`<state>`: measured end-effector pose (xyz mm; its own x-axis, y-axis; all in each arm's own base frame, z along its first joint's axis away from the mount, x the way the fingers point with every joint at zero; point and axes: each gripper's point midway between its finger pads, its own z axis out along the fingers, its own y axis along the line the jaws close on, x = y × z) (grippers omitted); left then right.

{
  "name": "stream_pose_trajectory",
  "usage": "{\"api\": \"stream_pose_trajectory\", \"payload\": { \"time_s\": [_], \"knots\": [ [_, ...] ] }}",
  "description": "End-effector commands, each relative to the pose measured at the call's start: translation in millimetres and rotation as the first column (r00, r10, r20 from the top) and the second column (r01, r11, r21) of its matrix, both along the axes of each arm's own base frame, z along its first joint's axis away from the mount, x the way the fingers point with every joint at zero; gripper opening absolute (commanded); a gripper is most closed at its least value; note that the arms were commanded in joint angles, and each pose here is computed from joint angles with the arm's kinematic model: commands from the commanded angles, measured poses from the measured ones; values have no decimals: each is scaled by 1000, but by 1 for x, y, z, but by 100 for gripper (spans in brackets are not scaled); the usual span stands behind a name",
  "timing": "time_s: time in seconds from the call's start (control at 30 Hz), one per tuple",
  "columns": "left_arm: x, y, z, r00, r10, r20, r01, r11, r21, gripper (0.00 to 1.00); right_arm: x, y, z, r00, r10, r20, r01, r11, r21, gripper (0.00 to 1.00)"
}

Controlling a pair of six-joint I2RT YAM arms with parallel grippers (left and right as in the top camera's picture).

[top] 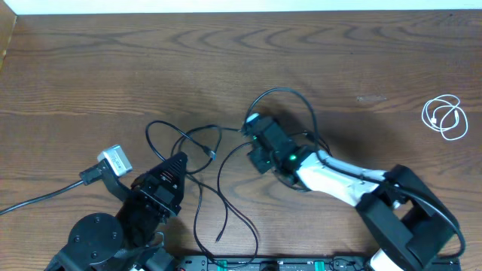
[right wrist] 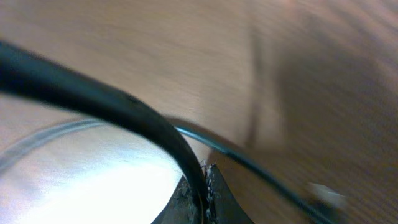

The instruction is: Untangle cables

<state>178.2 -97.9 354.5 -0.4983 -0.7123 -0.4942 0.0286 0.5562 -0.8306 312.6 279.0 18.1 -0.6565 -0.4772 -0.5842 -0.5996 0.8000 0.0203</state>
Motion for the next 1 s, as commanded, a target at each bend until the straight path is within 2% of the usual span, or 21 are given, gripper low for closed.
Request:
{"api": "stream_pose_trajectory", "payload": {
  "time_s": [0.0,0.13,0.23,0.33,0.43,0.53,0.57,0.6,0.67,0.77,0.97],
  "knots": [
    [5,15,6,996,84,27,-84,996,2,8,39,-67,29,956,-251,152,268,957,-107,1],
    [6,20,4,994,109,23,-110,994,16,8,54,-142,38,843,-504,186,532,833,-155,1],
    [6,25,0,991,135,17,-136,990,32,7,55,-200,33,716,-685,138,698,697,-161,1],
    [7,31,-2,986,167,16,-168,985,48,7,47,-249,25,546,-834,78,833,531,-155,1],
    [9,43,-4,974,225,20,-226,972,72,8,39,-278,17,396,-918,-15,909,395,-134,1],
    [9,64,-11,946,324,22,-324,937,130,8,32,-301,12,281,-956,-80,949,290,-126,1],
    [8,81,-18,916,401,27,-399,897,189,8,28,-315,10,210,-973,-96,967,221,-124,1],
    [6,93,-23,893,450,33,-444,865,234,8,26,-319,10,179,-978,-103,974,191,-121,1],
    [0,116,-30,846,531,52,-518,793,320,8,23,-323,8,136,-981,-137,982,152,-115,1],
    [-14,147,-39,767,635,88,-605,671,430,7,24,-320,6,139,-976,-168,981,159,-108,1],
    [-36,183,-48,632,767,106,-724,536,435,8,24,-319,6,140,-976,-166,981,159,-109,1]
  ]
}}
